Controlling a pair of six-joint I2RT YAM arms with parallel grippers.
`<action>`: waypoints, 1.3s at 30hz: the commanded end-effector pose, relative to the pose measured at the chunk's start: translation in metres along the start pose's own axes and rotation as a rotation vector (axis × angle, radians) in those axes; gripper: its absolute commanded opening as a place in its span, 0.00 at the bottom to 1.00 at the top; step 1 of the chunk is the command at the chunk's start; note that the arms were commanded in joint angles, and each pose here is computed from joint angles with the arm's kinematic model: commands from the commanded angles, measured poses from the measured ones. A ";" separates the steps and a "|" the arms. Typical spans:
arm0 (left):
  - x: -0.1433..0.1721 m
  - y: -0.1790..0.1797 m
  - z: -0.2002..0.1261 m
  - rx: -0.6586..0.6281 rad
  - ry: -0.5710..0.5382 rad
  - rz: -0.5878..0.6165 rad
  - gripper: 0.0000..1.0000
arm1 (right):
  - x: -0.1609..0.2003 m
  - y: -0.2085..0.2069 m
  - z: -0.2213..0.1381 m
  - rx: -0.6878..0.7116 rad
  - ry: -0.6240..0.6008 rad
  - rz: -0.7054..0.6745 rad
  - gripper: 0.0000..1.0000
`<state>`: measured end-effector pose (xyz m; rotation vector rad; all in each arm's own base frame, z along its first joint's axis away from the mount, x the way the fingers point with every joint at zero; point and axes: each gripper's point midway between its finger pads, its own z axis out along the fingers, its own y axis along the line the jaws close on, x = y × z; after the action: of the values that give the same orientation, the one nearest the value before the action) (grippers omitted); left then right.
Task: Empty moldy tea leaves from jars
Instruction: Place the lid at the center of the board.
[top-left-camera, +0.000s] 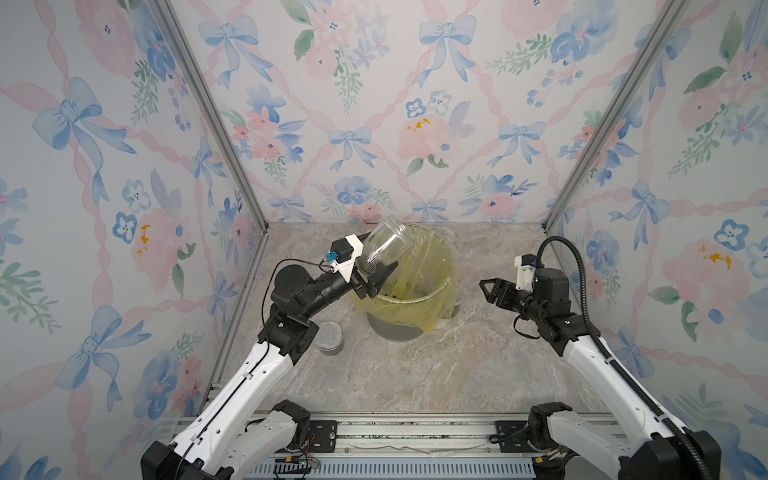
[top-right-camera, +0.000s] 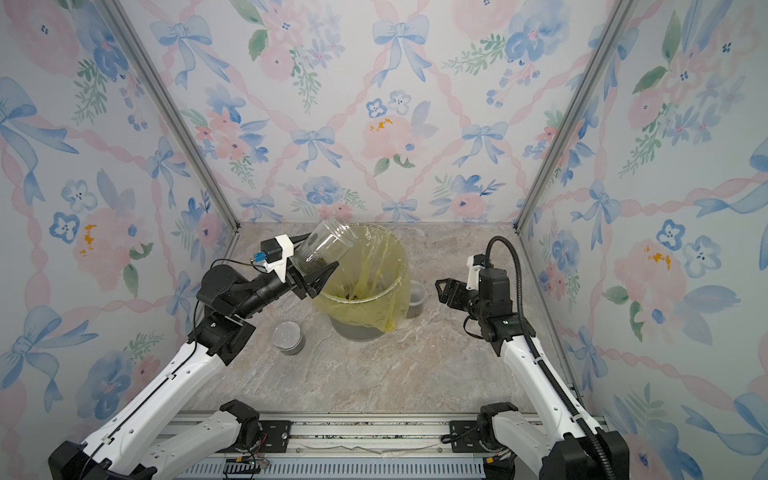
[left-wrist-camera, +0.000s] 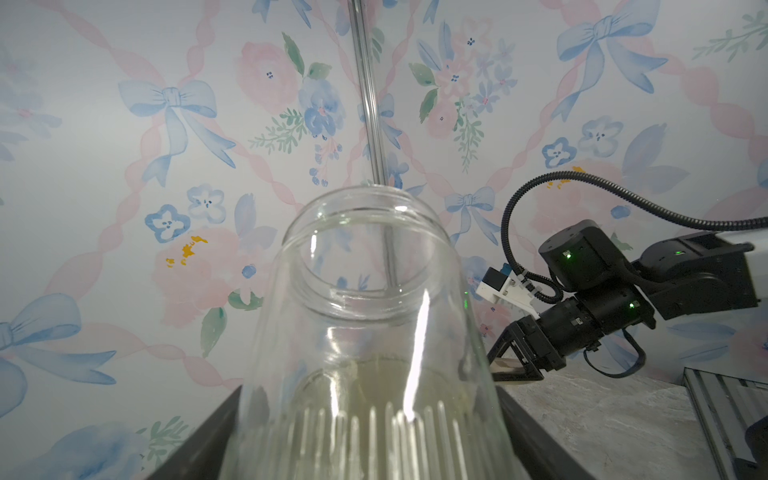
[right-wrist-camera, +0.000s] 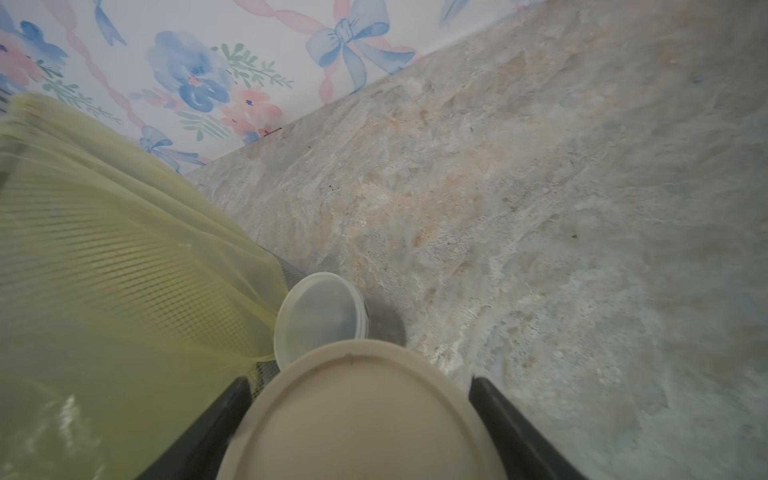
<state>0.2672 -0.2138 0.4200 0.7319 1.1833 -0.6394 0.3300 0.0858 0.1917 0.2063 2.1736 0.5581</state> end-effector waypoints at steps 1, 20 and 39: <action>-0.028 0.004 -0.011 -0.043 -0.090 0.077 0.09 | -0.015 -0.019 0.006 0.089 -0.110 0.000 0.62; -0.031 -0.001 -0.022 -0.050 -0.103 0.101 0.10 | 0.018 -0.059 0.085 0.276 -0.085 0.107 0.65; -0.034 -0.001 -0.026 -0.055 -0.109 0.104 0.11 | 0.041 -0.073 0.122 0.333 -0.017 0.086 0.87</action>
<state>0.2540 -0.2003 0.4209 0.7121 1.1537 -0.5874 0.3940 0.0701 0.0529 0.4909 2.2740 0.2381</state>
